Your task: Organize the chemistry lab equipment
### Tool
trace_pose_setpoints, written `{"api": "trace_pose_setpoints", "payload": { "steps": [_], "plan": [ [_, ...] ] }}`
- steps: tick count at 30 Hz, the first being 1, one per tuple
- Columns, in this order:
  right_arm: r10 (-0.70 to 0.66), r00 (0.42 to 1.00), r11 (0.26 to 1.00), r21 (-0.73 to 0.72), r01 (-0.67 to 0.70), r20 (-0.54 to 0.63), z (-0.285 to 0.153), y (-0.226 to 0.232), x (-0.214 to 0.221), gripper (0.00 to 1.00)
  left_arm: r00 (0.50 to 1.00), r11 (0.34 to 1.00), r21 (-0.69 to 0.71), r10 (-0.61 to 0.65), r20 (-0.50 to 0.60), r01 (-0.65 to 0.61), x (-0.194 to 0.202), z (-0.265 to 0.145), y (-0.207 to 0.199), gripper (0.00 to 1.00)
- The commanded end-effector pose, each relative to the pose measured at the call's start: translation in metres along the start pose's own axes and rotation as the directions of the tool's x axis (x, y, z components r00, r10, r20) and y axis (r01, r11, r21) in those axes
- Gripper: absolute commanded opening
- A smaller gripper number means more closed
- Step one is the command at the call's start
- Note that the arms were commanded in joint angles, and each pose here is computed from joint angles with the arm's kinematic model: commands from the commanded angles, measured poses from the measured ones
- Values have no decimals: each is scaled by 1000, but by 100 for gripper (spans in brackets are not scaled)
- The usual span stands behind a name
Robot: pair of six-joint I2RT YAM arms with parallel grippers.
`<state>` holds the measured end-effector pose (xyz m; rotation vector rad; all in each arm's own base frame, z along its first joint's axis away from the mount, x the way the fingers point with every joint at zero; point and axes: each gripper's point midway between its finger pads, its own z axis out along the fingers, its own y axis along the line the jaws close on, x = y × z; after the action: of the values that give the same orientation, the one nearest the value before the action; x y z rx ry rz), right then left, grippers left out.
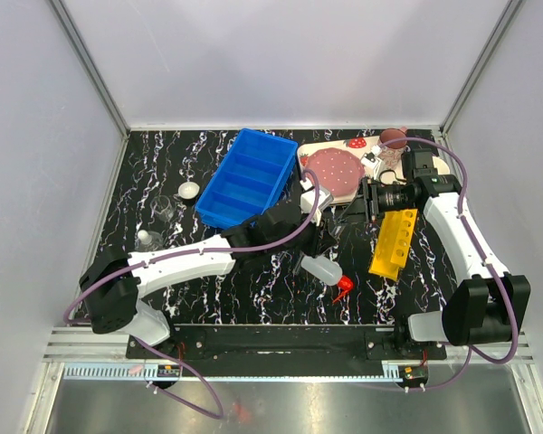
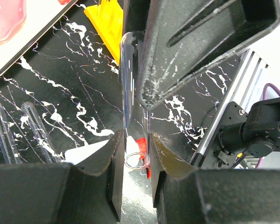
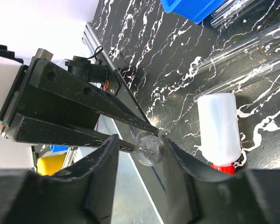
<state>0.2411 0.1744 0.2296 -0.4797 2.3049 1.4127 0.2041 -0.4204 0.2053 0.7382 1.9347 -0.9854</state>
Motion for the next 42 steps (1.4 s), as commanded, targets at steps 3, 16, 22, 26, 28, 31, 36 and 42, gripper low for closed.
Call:
{"api": "trace_pose_setpoints", "payload": {
  "steps": [3,16,22,26,28,31,36,42],
  "plan": [
    [-39,999,999,25,39,19,0,-2,-7,35,996,999,45,5,90,-9,-25,-6,-14,21],
    [-127,984,986,125,112,124,-25,-10,-15,25,986,999,17,-32,165,30,-32,-36,-7,76],
    [-246,949,896,419,146,196,-68,-53,-29,26,985,992,-114,-42,166,61,-14,-72,27,90],
    [-379,901,750,640,166,210,-96,-86,-46,27,986,975,-200,-68,150,98,7,-95,55,91],
    [-409,890,684,713,152,203,-107,-102,-49,26,986,966,-225,-103,128,130,27,-109,65,91],
    [-462,865,609,779,147,198,-118,-120,-61,27,979,955,-240,-143,148,176,42,-127,74,93],
    [-515,838,522,841,139,182,-131,-142,-79,27,966,939,-261,-180,183,224,56,-146,85,93],
    [-507,847,466,877,115,158,-138,-166,-84,27,959,930,-270,-197,202,248,68,-155,92,93]
  ]
}}
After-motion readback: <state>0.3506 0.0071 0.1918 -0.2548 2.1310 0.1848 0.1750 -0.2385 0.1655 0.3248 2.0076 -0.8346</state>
